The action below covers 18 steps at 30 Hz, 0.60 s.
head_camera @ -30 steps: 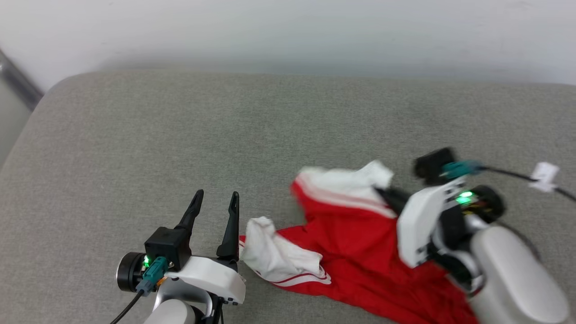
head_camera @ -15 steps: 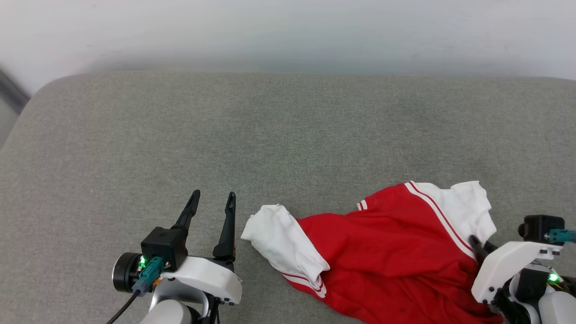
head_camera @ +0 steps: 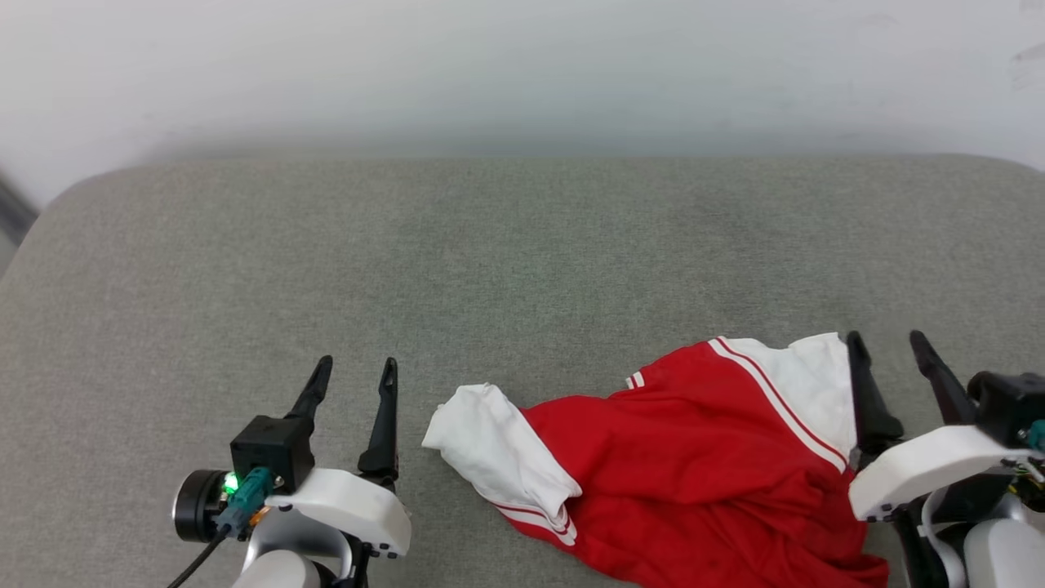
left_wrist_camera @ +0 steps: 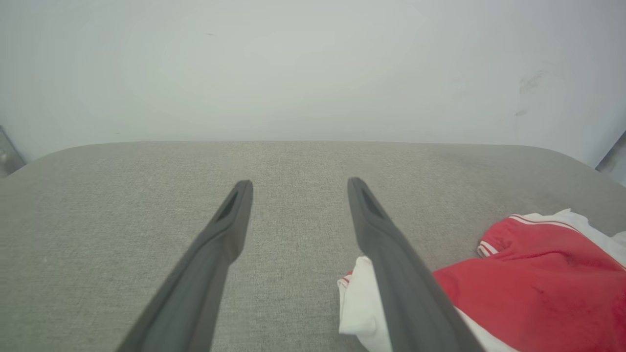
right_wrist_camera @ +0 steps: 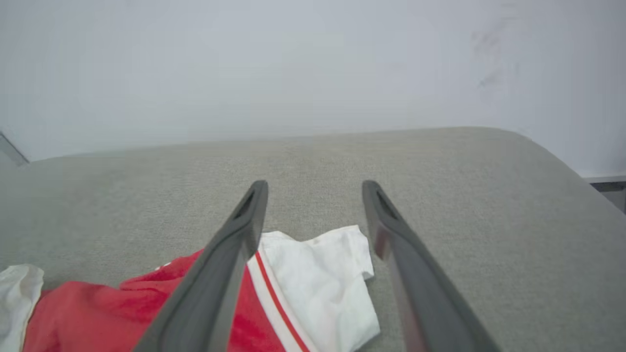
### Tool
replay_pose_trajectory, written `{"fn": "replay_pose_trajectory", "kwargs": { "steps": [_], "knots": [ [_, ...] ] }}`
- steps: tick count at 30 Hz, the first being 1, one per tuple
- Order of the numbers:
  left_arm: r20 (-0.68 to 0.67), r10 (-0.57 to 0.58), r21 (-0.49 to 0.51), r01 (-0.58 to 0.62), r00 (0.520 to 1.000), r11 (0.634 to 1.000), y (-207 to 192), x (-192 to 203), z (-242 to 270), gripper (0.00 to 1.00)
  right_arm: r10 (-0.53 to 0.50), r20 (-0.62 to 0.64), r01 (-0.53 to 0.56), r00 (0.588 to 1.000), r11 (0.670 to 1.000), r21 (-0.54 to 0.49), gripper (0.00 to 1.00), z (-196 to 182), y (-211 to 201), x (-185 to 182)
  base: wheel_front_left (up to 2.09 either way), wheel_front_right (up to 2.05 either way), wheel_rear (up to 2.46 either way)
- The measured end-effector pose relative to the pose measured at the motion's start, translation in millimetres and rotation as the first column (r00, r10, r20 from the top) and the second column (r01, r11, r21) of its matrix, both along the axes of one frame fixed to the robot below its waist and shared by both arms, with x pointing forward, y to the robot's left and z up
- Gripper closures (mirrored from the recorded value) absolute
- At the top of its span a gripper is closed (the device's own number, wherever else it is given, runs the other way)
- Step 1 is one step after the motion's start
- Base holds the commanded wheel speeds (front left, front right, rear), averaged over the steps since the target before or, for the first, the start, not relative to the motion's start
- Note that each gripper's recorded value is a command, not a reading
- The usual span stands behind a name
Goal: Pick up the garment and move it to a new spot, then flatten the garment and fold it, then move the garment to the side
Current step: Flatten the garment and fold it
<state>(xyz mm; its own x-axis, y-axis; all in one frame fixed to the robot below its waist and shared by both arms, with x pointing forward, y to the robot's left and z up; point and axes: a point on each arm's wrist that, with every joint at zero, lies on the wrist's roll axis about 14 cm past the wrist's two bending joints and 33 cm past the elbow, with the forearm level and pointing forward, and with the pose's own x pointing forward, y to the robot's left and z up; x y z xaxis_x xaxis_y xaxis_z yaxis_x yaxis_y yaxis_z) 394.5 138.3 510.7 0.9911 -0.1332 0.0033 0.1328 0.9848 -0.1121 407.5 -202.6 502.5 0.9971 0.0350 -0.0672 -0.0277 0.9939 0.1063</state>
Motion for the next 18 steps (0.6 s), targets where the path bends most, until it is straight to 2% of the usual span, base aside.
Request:
{"fn": "replay_pose_trajectory", "kwargs": {
  "steps": [5, 9, 14, 18],
  "knots": [
    [-0.034, -0.037, 0.022, 0.038, 0.999, 0.999, -4, 1, 0, 0.0, 0.043, 0.062, -0.042, 0.997, 0.999, -0.01, 0.0, 19, 18, -15, 0.0, 0.0, 0.0],
    [-0.099, -0.124, 0.029, 0.128, 0.987, 0.991, -20, 7, 0, 0.0, 0.057, 0.06, -0.057, 0.997, 0.998, -0.002, 0.0, 22, 25, -27, 0.0, 0.0, 0.0],
    [-0.24, -0.277, 0.049, 0.297, 0.93, 0.954, -51, 14, -11, 0.0, 0.076, 0.075, -0.075, 0.994, 0.997, -0.01, 0.0, 29, 34, -34, 0.0, 0.0, 0.0],
    [-0.397, -0.337, 0.053, 0.387, 0.854, 0.92, -61, 18, -38, 0.0, 0.081, 0.064, -0.081, 0.995, 0.997, -0.009, 0.0, 27, 36, -33, 0.0, 0.0, 0.0]
  ]
}}
